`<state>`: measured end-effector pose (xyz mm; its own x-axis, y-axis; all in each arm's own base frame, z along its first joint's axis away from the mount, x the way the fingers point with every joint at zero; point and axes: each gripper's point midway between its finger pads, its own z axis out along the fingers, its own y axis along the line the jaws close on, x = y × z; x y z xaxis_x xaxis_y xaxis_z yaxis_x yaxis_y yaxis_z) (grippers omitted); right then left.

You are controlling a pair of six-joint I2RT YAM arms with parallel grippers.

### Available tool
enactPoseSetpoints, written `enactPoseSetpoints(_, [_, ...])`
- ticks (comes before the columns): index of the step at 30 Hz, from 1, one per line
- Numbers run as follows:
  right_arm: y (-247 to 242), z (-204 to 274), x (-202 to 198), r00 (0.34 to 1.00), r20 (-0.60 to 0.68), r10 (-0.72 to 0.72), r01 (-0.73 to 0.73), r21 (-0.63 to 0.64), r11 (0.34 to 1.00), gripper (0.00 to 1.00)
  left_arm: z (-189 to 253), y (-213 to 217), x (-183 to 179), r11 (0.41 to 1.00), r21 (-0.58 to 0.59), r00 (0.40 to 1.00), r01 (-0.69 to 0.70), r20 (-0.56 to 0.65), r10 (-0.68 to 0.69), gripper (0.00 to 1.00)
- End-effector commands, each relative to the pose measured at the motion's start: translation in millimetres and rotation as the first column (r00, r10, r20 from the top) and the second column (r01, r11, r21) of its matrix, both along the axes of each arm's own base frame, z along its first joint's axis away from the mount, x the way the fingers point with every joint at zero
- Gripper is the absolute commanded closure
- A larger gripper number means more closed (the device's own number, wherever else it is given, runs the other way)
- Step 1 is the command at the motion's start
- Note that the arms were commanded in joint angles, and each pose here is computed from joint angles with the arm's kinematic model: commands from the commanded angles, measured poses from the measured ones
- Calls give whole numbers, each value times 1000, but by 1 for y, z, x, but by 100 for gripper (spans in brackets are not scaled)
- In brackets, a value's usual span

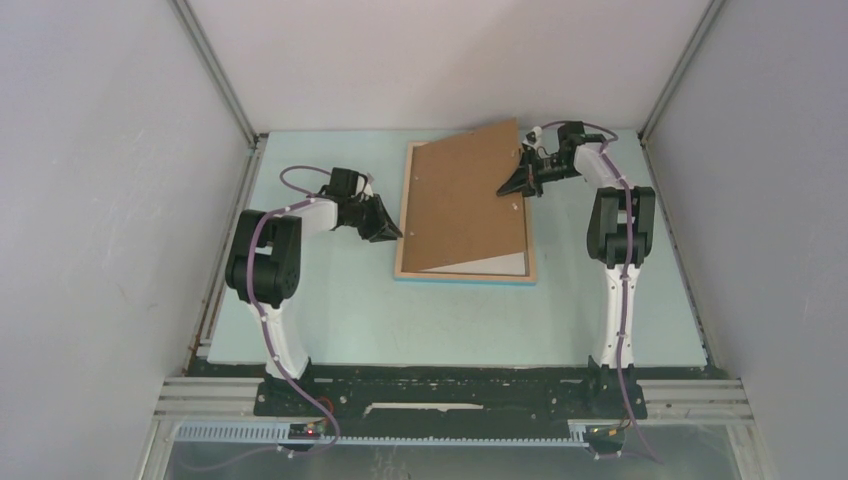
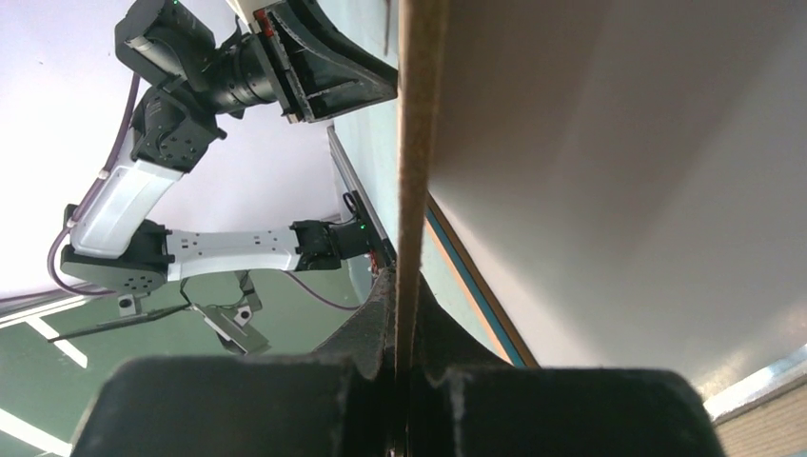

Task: Put the photo into the frame
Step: Place the photo frame item in the photo frame.

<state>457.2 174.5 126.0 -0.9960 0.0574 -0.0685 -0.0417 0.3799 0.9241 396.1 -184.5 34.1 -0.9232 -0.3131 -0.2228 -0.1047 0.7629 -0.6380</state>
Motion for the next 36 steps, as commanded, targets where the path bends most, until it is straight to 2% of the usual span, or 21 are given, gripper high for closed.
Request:
enactPoseSetpoints(1, [13, 10, 1, 999, 13, 31, -32, 87, 996, 100, 17, -6, 16, 999, -38, 999, 8, 54, -6, 72])
enactPoseSetpoints(6, [19, 7, 3, 999, 27, 31, -32, 54, 998, 100, 19, -7, 16, 999, -41, 998, 9, 55, -7, 73])
enactPoseSetpoints(12, [14, 7, 5, 999, 40, -5, 6, -38, 999, 68, 20, -6, 16, 999, -41, 998, 10, 59, -7, 73])
enactPoseSetpoints(17, [6, 17, 6, 997, 57, -48, 54, -99, 994, 46, 23, -7, 16, 999, -47, 998, 12, 63, -9, 73])
enactPoseSetpoints(21, [-2, 22, 9, 993, 81, -84, 98, -178, 979, 34, 25, -7, 16, 999, -51, 998, 15, 67, -11, 73])
enactPoseSetpoints(29, [-13, 21, 5, 990, 93, -108, 130, -291, 948, 26, 28, -7, 16, 999, -52, 997, 15, 74, -11, 74])
enactPoseSetpoints(36, [-12, 10, 3, 992, 87, -93, 120, -384, 916, 24, 30, -7, 17, 999, -52, 997, 16, 82, -11, 74])
